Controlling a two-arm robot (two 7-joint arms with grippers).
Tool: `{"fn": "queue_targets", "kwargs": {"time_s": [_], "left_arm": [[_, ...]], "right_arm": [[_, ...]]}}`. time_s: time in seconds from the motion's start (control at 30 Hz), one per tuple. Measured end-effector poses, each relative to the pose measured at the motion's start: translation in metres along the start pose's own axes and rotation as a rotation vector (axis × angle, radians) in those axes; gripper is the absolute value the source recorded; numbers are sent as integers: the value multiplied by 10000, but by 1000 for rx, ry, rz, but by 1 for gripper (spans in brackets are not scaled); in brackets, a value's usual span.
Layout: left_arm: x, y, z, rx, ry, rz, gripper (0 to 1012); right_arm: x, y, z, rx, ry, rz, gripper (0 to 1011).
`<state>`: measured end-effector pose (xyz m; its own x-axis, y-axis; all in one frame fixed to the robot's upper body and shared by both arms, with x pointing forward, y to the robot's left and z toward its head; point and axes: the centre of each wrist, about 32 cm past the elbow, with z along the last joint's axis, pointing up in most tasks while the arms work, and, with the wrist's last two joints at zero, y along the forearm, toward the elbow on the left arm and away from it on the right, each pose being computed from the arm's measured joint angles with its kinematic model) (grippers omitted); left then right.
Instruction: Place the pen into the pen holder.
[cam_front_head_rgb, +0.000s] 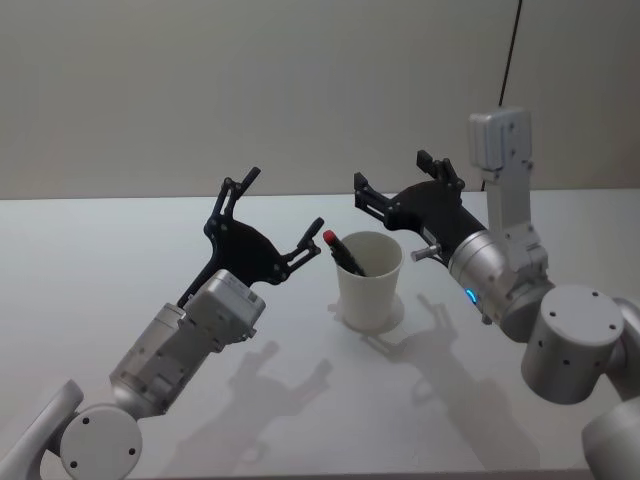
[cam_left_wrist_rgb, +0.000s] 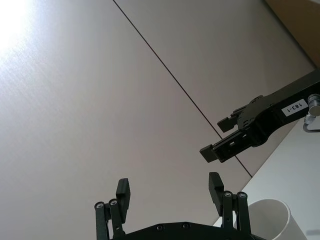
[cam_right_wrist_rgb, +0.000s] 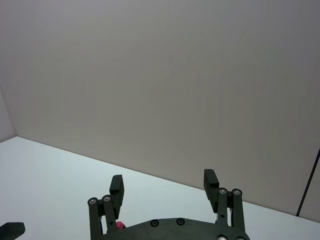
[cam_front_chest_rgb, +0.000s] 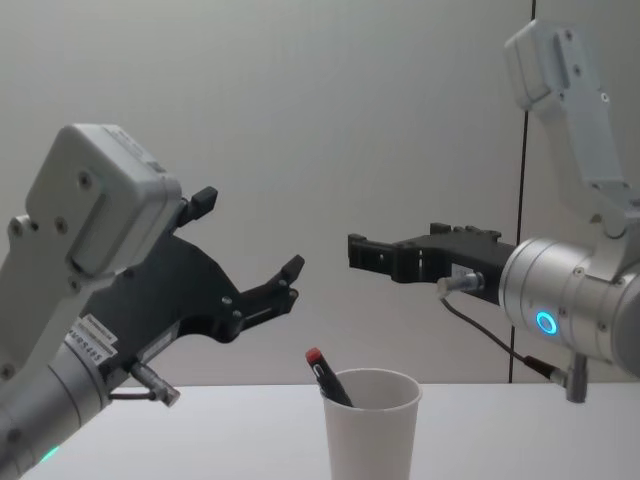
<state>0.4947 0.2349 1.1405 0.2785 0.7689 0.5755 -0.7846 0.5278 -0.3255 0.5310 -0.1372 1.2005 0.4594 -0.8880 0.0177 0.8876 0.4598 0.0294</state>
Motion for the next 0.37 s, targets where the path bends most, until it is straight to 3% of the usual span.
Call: {"fn": "queue_targets", "kwargs": {"time_s": [0.37], "left_arm": [[0,0,0,0,0,0,1004]], "right_arm": [[0,0,3,2,0,0,1002]]}}
